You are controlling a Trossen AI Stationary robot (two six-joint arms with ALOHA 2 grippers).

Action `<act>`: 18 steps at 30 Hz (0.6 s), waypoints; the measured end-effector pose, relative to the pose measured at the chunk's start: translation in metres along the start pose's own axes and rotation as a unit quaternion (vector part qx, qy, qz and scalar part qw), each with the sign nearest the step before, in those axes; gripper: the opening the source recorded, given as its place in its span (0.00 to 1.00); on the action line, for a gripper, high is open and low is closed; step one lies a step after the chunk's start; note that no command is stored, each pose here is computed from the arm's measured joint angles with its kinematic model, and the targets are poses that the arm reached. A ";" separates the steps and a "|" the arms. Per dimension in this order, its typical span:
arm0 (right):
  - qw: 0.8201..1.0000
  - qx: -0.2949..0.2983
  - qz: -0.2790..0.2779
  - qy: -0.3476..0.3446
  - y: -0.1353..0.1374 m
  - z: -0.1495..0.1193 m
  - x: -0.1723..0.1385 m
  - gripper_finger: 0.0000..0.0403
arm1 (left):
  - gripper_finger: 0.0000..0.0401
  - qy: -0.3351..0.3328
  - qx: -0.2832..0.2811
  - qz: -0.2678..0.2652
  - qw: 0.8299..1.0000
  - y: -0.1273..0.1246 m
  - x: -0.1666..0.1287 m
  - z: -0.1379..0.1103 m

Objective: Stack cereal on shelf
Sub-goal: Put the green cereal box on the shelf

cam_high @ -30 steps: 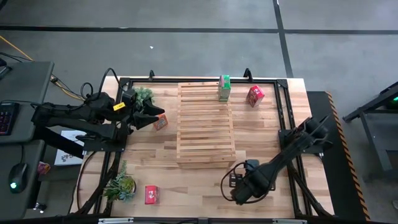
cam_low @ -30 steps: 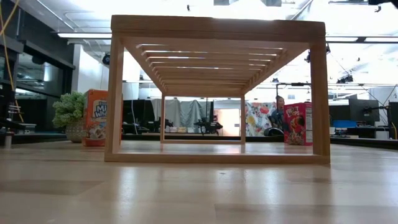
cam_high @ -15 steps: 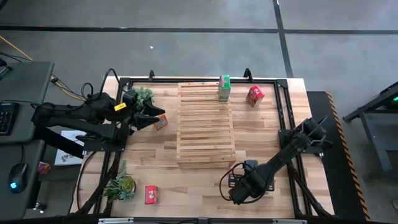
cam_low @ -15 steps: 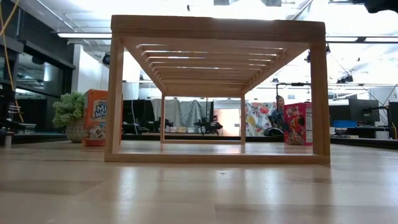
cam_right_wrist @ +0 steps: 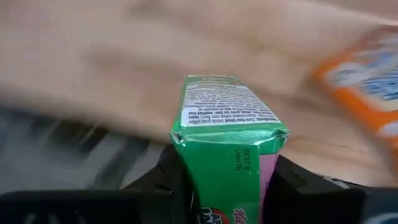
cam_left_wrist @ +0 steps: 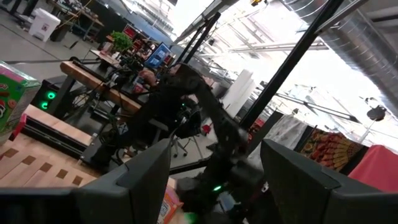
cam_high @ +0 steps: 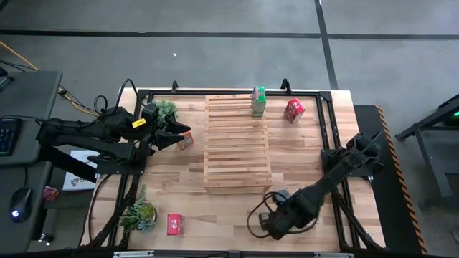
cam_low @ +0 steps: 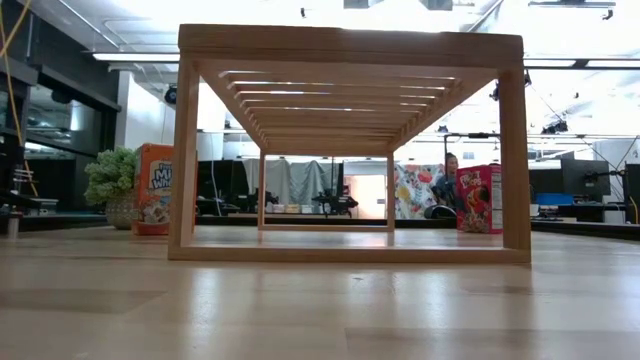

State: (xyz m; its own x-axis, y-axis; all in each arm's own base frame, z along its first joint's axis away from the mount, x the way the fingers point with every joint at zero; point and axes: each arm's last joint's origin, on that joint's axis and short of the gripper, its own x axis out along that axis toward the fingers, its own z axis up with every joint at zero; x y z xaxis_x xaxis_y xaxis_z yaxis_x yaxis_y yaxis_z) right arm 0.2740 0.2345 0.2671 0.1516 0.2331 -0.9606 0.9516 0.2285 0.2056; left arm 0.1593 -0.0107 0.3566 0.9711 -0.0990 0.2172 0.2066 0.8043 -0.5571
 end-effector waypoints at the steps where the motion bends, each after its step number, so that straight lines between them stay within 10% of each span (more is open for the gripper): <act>1: 0.999 -0.037 0.029 0.013 0.004 -0.004 -0.012 0.31 | 0.60 0.000 0.000 0.000 1.000 0.000 0.000 0.000; 5: 0.972 -0.148 0.182 -0.003 0.027 -0.011 -0.071 0.31 | 0.60 0.000 0.000 0.000 1.000 0.000 0.000 0.000; 10: 0.897 -0.217 0.336 -0.189 0.054 0.019 -0.166 0.31 | 0.60 -0.002 0.000 0.001 1.000 0.000 0.000 0.000; 14: 0.852 -0.270 0.333 -0.302 0.059 0.058 -0.219 0.31 | 0.60 -0.004 0.000 0.002 1.000 0.000 0.000 0.000; 18: 0.849 -0.290 0.255 -0.359 0.054 0.105 -0.237 0.31 | 0.60 -0.006 0.000 0.001 1.000 0.000 0.000 0.001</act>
State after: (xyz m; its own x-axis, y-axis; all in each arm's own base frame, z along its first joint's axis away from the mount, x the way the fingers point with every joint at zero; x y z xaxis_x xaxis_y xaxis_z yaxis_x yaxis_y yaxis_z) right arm 0.3175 0.0929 0.4861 0.8276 -0.1477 -0.5415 0.4519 0.7475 0.4869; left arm 0.1592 -0.0104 0.3574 0.9700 -0.0903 0.2258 0.2046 0.8049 -0.5570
